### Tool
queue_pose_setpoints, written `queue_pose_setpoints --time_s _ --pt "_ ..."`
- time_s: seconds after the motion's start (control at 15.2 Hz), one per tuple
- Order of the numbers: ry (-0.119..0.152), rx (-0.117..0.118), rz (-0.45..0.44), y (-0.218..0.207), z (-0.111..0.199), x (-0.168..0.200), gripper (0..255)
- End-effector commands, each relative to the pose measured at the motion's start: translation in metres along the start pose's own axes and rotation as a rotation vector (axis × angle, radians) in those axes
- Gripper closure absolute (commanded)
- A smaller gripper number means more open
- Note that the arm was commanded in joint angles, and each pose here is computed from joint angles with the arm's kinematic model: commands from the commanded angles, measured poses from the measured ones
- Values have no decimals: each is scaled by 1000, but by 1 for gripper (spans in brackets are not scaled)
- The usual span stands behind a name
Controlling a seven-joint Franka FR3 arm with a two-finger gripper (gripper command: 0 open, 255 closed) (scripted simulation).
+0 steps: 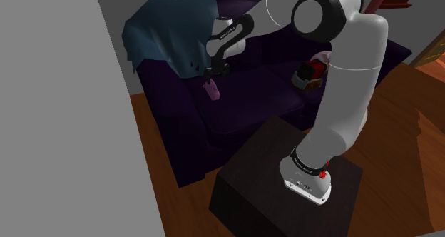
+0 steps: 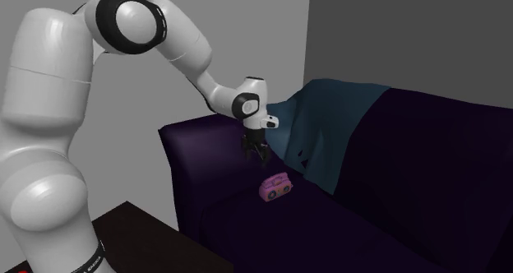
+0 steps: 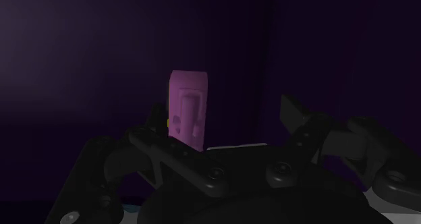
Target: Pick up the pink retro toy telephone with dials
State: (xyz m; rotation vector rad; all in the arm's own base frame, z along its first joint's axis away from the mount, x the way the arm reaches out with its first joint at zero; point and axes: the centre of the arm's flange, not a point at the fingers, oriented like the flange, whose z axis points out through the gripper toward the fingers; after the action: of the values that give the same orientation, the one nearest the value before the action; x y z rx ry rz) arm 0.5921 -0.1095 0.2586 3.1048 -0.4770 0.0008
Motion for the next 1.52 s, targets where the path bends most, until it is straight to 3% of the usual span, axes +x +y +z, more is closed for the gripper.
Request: queue_pose_setpoints --time_s 0.0,0.46,1.06,1.12,1.45 --pt "7 -9 24 8 18 17 0" --pt "29 -38 103 34 71 75 0" --pt "29 -38 103 34 111 75 0" --pt "29 -38 103 34 111 75 255" --pt "29 -38 103 33 111 75 255"
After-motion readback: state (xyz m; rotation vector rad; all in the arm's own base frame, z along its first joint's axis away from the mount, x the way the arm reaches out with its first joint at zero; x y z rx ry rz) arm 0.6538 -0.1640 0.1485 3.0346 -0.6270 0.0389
